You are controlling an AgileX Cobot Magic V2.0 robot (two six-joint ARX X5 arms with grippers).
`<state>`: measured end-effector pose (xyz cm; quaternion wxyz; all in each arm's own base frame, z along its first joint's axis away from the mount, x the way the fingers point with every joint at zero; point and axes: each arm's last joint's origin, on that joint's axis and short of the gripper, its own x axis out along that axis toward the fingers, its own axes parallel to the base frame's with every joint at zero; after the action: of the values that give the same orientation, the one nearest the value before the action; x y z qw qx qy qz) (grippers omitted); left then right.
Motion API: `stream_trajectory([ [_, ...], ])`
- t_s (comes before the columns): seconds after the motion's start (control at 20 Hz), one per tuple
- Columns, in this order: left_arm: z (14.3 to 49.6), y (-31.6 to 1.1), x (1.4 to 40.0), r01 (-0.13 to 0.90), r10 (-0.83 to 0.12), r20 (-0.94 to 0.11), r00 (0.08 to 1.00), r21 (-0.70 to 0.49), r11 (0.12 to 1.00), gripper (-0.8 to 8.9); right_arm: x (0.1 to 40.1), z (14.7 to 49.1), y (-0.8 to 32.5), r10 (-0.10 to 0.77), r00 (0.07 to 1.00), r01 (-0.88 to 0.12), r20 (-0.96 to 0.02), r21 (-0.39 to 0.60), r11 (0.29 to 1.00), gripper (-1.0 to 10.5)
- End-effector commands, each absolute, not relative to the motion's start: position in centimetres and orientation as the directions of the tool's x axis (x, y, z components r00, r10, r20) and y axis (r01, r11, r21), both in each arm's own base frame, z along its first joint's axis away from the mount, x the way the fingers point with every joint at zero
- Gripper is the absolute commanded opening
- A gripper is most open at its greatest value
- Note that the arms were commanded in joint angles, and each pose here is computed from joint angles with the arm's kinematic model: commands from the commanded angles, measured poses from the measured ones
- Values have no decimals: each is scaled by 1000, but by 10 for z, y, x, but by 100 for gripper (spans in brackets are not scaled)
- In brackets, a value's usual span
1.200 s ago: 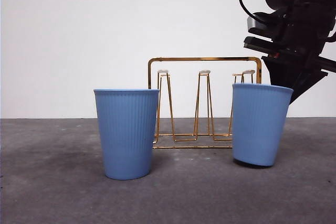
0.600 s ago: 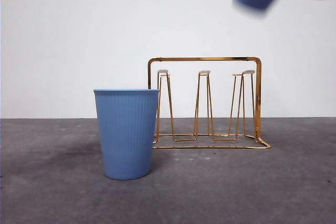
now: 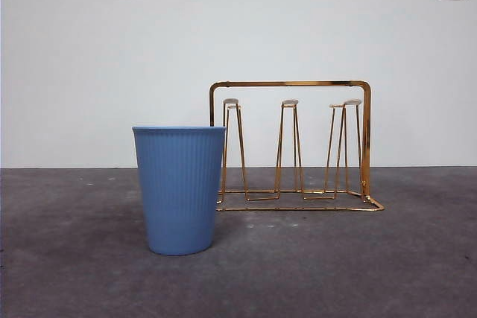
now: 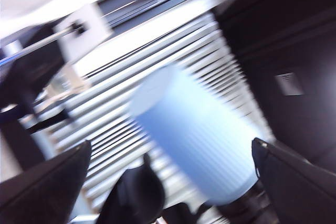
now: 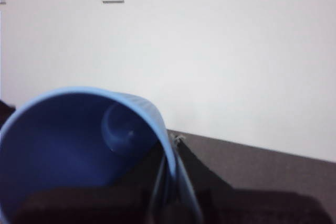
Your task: Pick up cup 1,put cup 1 in the cup rack,pick up cup 2,put cup 2 in the cup rack
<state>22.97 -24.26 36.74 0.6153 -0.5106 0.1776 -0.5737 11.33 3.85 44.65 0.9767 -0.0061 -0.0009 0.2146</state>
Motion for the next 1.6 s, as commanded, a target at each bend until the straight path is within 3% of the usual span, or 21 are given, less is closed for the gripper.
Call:
stream_trajectory([
  [0.05,383,-251,234,544,-875,407,261,-811,-215,691,114,453,39,427,901,-427,72,-20,904,-13],
  [0.15,390,-257,240,540,-878,400,263,-815,-209,691,113,458,39,438,890,-439,127,-19,898,-13],
  [0.45,388,-265,248,534,-870,396,294,-823,-194,691,129,457,53,490,863,-491,123,-19,871,-13],
  [0.65,387,-265,250,540,-866,404,295,-818,-198,692,143,450,72,532,844,-531,69,-35,847,-13],
  [0.85,388,-263,252,546,-861,411,300,-814,-198,680,149,445,84,520,853,-518,36,-62,853,-12],
  [1.05,388,-262,251,557,-858,418,297,-806,-199,427,154,441,86,512,859,-511,8,-61,857,-12],
  [1.3,388,-261,252,559,-858,417,300,-806,-197,201,157,435,88,511,858,-514,-55,-75,854,-12],
  [1.45,388,-261,252,576,-861,415,295,-796,-187,128,157,432,88,510,856,-516,-79,-80,853,-12],
  [1.6,388,-262,252,587,-870,410,272,-788,-187,120,157,431,88,509,855,-517,-95,-89,851,-12],
])
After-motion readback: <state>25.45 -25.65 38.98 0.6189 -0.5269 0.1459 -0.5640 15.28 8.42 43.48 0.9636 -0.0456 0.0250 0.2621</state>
